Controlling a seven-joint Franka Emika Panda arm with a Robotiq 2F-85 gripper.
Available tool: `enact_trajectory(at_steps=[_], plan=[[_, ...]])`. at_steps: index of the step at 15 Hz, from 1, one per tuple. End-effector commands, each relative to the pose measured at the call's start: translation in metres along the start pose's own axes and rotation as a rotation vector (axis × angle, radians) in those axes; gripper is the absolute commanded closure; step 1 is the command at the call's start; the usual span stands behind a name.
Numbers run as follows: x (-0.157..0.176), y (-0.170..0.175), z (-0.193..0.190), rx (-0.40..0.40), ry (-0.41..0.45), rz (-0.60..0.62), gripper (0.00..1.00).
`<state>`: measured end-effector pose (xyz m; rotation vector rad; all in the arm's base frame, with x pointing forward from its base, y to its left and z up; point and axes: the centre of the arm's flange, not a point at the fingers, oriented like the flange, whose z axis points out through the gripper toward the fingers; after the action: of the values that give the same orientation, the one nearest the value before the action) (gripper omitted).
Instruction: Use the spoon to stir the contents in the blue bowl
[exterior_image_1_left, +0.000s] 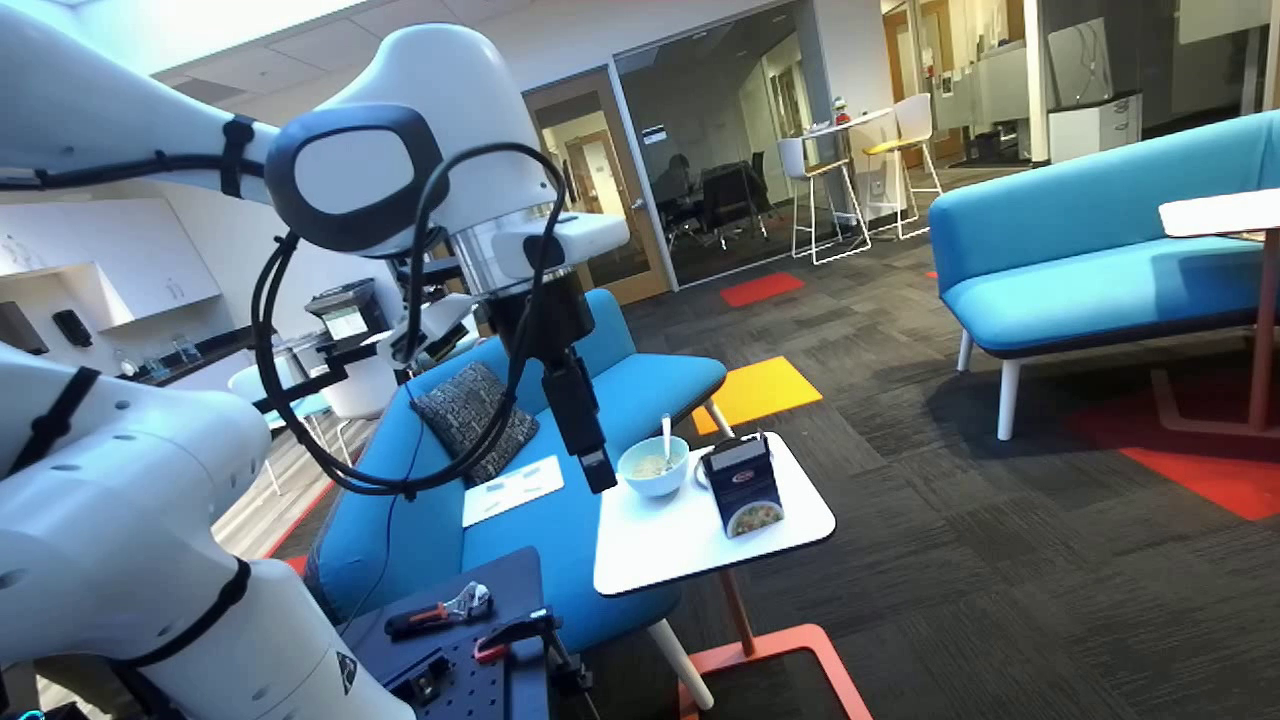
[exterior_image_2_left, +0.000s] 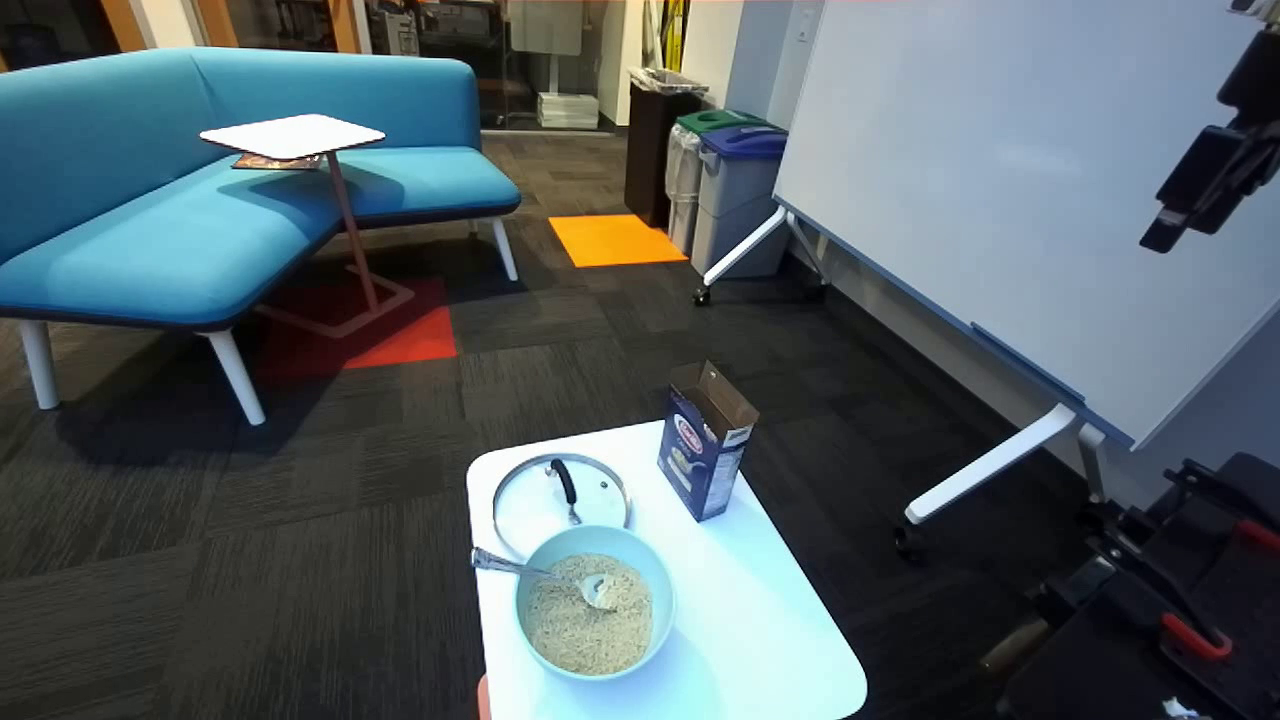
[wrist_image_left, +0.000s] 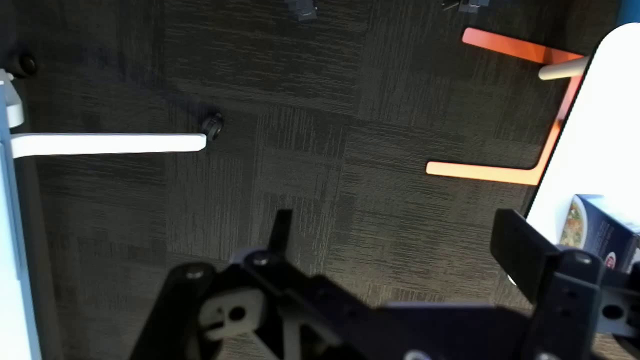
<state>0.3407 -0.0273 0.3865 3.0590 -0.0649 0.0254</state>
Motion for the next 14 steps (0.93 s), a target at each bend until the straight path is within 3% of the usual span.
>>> enact_trajectory(at_steps=[1, 4, 11, 12, 13, 14], plan=[[0.007, -0.041, -0.018, 0.077, 0.055, -0.053, 0.0], [0.011, -0.104, -0.035, 0.127, 0.118, -0.157, 0.0], [-0.006, -0.259, -0.057, 0.115, 0.35, -0.483, 0.0], [-0.011, -0.274, -0.058, 0.113, 0.371, -0.514, 0.0], [-0.022, -0.247, -0.059, 0.116, 0.343, -0.478, 0.0], [-0.025, -0.256, -0.057, 0.117, 0.343, -0.49, 0.0]])
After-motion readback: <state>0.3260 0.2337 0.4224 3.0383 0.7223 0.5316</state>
